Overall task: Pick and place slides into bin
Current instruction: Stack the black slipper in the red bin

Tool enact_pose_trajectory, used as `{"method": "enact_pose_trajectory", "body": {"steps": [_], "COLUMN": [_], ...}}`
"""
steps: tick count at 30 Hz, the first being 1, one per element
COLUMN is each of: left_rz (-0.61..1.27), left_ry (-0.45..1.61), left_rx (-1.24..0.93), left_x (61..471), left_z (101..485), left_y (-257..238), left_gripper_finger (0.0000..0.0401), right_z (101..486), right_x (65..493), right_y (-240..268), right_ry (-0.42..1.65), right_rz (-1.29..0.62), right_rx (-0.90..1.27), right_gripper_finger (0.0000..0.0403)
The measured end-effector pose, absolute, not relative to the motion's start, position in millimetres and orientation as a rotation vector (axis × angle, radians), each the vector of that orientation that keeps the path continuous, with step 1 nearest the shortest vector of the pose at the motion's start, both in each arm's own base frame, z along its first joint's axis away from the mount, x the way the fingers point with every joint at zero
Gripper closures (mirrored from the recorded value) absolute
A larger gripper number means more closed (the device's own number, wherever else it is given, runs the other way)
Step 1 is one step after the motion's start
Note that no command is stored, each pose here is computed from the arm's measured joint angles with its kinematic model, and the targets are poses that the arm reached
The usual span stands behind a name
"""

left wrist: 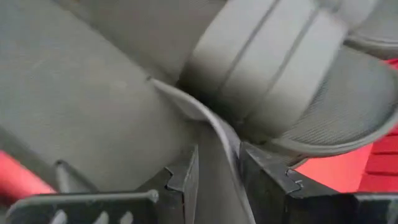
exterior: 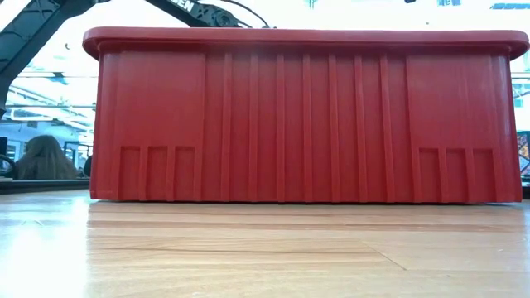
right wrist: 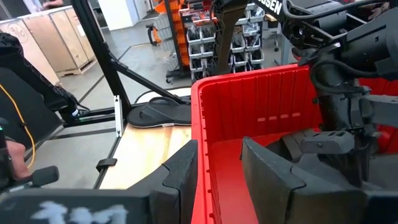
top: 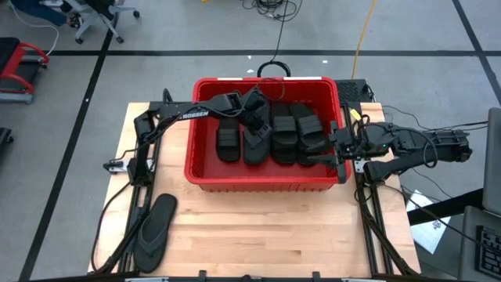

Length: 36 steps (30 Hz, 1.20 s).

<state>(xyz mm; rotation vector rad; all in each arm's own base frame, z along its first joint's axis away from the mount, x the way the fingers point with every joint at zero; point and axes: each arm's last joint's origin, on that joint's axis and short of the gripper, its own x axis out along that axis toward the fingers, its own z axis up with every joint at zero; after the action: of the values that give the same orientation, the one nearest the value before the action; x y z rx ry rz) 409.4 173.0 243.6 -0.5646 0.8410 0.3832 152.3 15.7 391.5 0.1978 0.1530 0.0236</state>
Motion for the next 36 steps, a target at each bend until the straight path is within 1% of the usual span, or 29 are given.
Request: {"method": "enact_pose_trajectory", "body": {"steps": [6, 12, 20, 28, 30, 36], "left_rz": [0.365, 0.391, 0.358, 0.373, 0.370, 0.317], "left_ry": [0.835, 0.819, 0.745, 0.745, 0.747, 0.760], "left_rx": [-0.531, -0.580, -0.526, -0.511, -0.493, -0.335], "left_x": [410, 411, 417, 417, 416, 412], "left_z": [244, 245, 252, 253, 254, 262], "left_y": [173, 174, 170, 171, 171, 169], "left_gripper_finger": [0.0288, 0.0288, 0.0288, 0.0288, 0.0288, 0.0288], "right_z": [392, 391, 391, 389, 389, 389], "right_x": [152, 152, 152, 152, 152, 152], "right_y": [16, 16, 16, 16, 16, 16], "right_ry": [0.153, 0.154, 0.163, 0.178, 0.183, 0.184], "right_rz": [0.023, 0.025, 0.025, 0.022, 0.021, 0.019], "right_rx": [0.208, 0.208, 0.208, 0.232, 0.232, 0.263], "right_gripper_finger": [0.0289, 0.0289, 0.0289, 0.0289, 0.0289, 0.0289]}}
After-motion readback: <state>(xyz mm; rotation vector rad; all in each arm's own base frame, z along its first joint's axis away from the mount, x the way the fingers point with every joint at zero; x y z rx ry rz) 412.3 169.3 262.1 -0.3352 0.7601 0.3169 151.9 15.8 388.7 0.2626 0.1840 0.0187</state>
